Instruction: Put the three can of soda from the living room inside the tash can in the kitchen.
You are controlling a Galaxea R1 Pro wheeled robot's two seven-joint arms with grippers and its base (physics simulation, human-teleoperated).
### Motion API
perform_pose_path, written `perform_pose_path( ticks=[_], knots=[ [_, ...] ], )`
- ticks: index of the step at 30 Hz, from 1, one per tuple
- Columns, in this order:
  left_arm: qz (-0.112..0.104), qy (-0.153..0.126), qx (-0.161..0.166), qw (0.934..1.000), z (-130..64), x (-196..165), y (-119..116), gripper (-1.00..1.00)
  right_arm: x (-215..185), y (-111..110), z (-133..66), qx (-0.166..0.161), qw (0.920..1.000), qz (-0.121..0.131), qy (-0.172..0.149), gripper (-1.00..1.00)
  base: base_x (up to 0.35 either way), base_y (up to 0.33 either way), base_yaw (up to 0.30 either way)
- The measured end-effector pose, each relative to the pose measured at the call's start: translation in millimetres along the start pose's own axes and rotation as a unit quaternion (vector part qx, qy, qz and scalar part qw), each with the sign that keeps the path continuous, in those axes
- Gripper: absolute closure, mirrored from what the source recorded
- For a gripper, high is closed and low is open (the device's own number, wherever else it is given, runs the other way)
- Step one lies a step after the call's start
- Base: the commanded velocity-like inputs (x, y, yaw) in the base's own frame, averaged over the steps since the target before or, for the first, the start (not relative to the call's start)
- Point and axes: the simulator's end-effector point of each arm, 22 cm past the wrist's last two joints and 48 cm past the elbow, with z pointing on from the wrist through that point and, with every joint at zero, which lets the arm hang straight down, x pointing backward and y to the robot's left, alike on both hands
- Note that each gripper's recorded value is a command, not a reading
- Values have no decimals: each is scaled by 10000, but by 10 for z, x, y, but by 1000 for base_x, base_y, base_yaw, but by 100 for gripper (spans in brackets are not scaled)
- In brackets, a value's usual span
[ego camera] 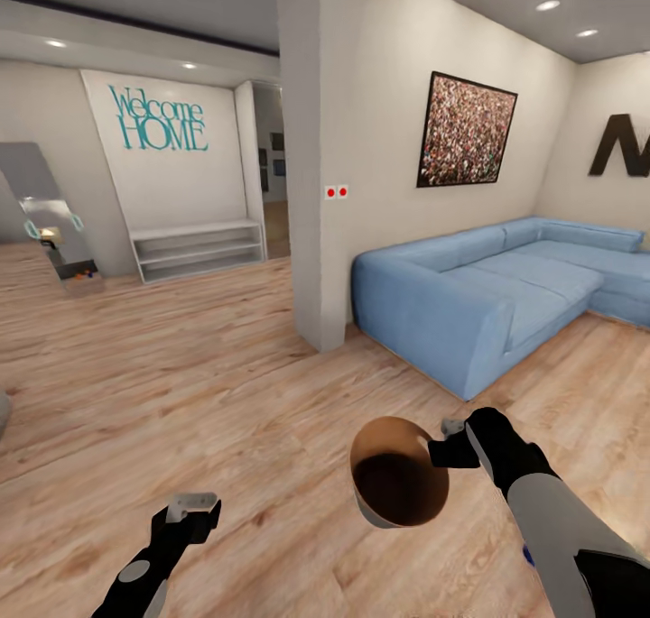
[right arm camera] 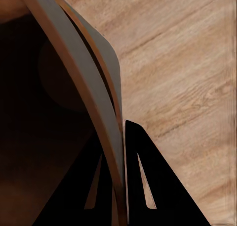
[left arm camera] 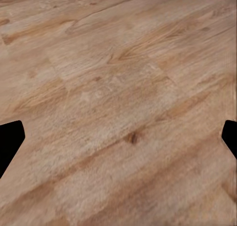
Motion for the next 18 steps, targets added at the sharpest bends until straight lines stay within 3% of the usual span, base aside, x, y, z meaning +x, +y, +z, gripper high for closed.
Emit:
perform_pose_path(
  ticks=[18],
  knots=[
    [-5,-90,2,10000,-23,-88,0,-100,-43,4,-73,21,10000,-32,-71,100,0,-259,-210]
  ],
)
